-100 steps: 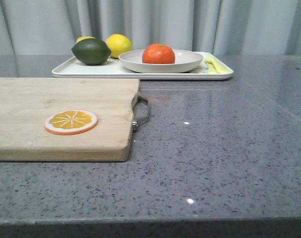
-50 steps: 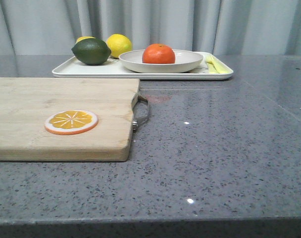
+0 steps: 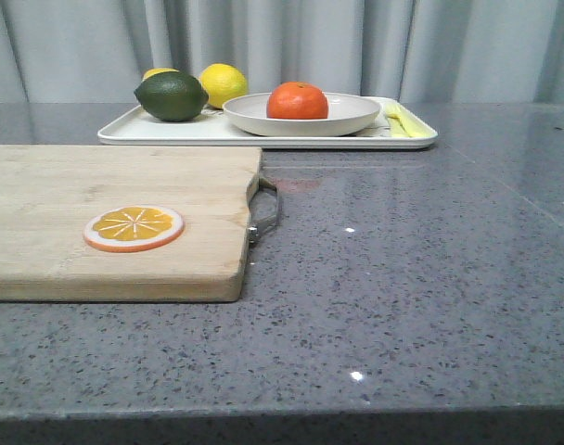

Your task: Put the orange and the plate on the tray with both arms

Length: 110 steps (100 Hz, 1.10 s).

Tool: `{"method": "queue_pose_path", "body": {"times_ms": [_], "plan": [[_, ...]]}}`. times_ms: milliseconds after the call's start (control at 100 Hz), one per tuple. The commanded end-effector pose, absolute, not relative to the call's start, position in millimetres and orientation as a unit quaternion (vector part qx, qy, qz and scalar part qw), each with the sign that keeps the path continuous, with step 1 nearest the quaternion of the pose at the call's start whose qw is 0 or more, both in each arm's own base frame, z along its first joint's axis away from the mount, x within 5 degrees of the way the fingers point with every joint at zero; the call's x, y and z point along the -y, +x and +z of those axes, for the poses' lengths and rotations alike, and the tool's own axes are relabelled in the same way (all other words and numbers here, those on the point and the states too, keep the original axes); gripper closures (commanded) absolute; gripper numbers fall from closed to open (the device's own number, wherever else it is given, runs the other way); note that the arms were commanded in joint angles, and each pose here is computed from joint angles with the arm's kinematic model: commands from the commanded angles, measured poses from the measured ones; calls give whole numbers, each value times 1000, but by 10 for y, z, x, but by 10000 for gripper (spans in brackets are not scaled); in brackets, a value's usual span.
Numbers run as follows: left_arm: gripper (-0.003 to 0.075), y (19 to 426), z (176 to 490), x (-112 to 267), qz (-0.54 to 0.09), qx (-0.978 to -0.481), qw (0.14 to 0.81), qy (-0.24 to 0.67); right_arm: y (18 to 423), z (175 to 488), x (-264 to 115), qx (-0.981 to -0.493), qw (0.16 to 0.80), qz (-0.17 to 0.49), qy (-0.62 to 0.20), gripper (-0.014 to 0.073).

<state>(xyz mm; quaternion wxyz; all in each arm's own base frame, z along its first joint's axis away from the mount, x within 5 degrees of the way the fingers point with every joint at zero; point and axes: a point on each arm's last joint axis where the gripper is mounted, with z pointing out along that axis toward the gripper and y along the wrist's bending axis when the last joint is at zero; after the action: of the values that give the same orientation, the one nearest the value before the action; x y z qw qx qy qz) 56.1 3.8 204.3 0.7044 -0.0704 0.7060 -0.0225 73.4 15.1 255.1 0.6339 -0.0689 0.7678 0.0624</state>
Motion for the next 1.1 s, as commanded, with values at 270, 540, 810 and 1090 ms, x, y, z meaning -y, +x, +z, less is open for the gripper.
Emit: {"method": "queue_pose_path", "body": {"times_ms": [270,540,810,1090], "plan": [[739,544,2048,-38,-24,-677,732,-69,750,2705,-131,-737,671,54,-61,655],[739,544,2048,-38,-24,-677,732,-69,727,2686,-93,-700,711,27,-60,655],[739,544,2048,-38,-24,-677,732,-69,657,2474,-68,-654,754,53,-22,655],[739,544,2048,-38,-24,-677,732,-69,604,2256,-13,-652,758,27,8,655]]}}
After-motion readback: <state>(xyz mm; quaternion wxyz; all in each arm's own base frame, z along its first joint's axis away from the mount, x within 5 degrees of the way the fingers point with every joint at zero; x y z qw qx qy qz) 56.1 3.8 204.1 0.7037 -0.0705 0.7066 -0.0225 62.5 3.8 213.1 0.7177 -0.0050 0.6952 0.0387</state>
